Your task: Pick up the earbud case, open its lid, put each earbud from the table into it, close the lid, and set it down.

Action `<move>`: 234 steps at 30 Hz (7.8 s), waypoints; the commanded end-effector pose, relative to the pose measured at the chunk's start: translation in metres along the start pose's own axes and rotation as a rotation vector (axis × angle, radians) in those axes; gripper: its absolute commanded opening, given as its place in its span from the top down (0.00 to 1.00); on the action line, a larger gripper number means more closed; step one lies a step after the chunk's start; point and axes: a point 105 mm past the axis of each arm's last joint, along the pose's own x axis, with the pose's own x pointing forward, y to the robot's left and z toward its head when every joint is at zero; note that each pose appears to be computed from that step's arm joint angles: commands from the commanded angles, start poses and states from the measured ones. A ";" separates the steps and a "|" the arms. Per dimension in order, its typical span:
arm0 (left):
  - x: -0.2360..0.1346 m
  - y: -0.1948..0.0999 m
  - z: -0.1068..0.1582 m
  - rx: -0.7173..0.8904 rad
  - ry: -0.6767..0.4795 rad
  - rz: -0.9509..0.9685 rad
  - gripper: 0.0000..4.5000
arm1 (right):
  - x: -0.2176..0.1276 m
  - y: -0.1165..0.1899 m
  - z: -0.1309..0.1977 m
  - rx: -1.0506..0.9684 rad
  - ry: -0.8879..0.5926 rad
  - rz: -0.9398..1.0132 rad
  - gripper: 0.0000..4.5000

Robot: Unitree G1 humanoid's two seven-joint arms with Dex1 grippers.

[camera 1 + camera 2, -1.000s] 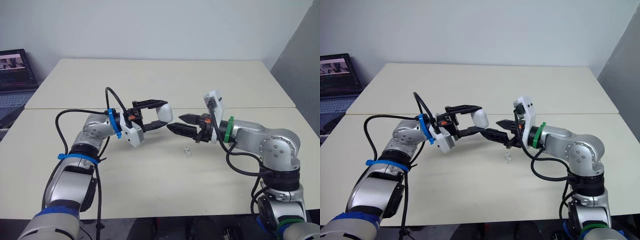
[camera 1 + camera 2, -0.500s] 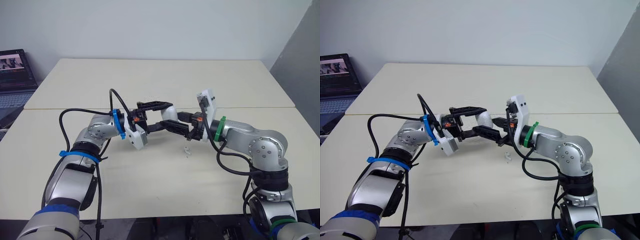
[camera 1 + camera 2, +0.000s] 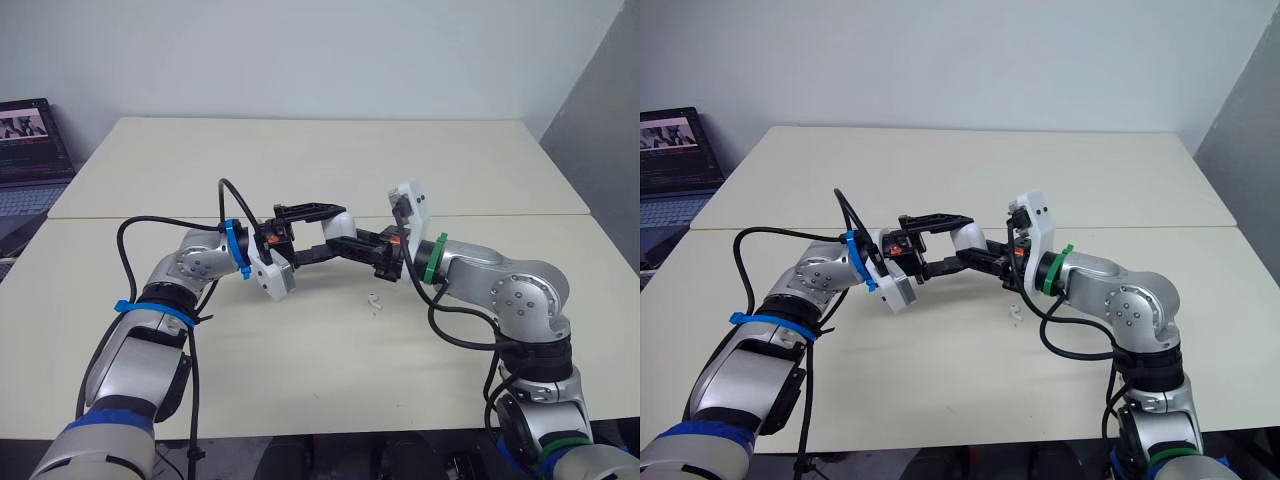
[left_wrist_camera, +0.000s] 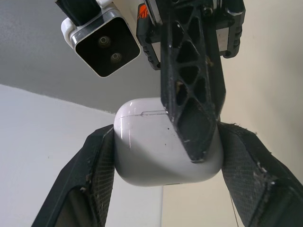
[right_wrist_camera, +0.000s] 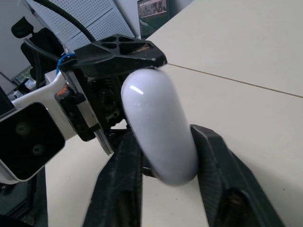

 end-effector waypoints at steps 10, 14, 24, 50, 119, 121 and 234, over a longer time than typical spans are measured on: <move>0.004 0.010 0.007 -0.047 -0.030 0.004 0.03 | -0.006 -0.008 0.016 -0.041 -0.073 -0.036 0.82; 0.000 0.018 0.004 -0.169 0.001 -0.016 0.00 | -0.017 -0.029 0.013 -0.054 -0.068 -0.116 0.82; -0.003 0.027 -0.002 -0.858 0.139 -0.436 0.08 | -0.030 -0.057 -0.019 -0.570 0.223 -0.191 0.82; 0.031 0.009 -0.024 -0.712 0.338 -0.608 0.38 | 0.002 -0.023 -0.009 -0.803 0.255 -0.070 0.82; 0.019 -0.019 -0.001 -1.376 0.117 0.101 0.83 | -0.061 -0.029 0.048 -0.670 -0.106 -0.272 0.01; 0.016 -0.014 -0.012 -1.327 0.133 0.209 0.83 | -0.063 -0.028 0.043 -0.613 -0.093 -0.248 0.01; -0.007 -0.032 -0.009 -1.275 0.253 0.566 0.83 | -0.296 -0.104 -0.122 -0.412 1.127 -0.239 0.53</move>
